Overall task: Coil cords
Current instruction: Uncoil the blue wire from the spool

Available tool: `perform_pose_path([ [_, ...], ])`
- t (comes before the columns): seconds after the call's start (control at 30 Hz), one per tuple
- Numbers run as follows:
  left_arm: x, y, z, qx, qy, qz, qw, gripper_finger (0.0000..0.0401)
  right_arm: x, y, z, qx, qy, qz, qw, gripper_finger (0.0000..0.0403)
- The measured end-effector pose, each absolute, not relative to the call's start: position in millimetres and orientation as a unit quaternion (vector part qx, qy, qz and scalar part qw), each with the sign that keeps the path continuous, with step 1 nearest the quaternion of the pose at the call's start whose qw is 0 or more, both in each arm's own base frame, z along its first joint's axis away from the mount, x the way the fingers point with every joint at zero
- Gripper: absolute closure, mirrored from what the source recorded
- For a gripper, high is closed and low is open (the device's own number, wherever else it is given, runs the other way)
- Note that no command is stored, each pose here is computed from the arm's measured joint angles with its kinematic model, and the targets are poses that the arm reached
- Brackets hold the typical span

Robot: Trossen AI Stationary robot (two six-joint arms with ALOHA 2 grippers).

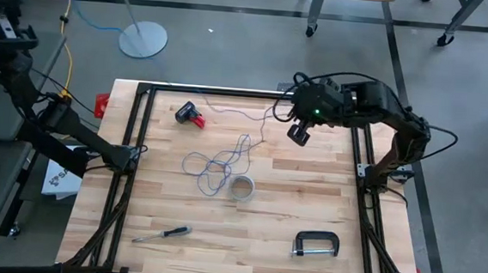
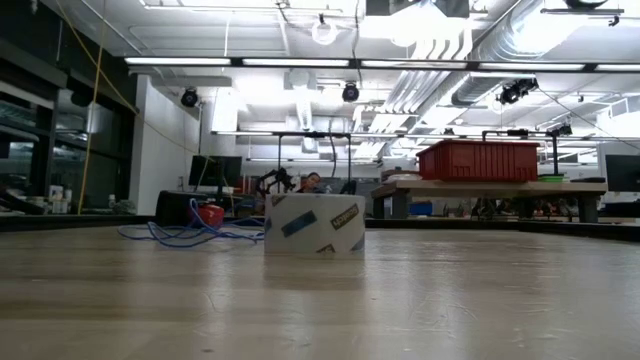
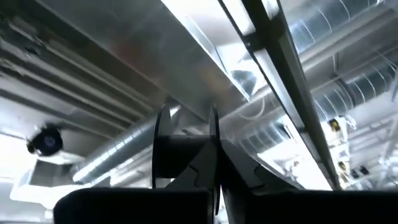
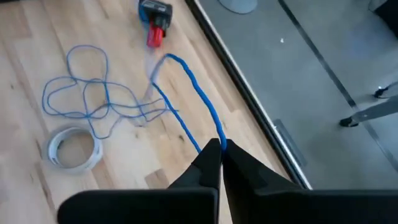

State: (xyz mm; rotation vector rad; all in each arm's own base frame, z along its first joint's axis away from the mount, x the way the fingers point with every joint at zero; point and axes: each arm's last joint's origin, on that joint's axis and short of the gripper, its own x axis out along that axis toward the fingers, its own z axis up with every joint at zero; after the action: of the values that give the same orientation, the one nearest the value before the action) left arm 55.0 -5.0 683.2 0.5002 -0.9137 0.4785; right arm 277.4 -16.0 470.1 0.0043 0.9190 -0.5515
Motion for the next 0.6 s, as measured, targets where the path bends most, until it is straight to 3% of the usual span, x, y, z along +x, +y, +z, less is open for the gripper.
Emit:
perform_pose_path([
  [0.27,96.2,-10.3,664.6,0.213,-0.283,0.232,0.906,0.0398,293.0,-9.6,468.1,0.01,0.398,-0.248,0.883,0.0377],
  [0.43,120.7,-15.7,648.6,0.181,-0.206,0.199,0.941,0.0398,293.7,-9.2,470.3,-0.006,0.387,-0.253,0.887,0.0315],
  [0.6,135.0,-19.0,638.1,0.138,-0.164,0.179,0.96,0.0398,295.0,-1.7,478.2,-0.094,0.351,-0.297,0.883,0.0249],
])
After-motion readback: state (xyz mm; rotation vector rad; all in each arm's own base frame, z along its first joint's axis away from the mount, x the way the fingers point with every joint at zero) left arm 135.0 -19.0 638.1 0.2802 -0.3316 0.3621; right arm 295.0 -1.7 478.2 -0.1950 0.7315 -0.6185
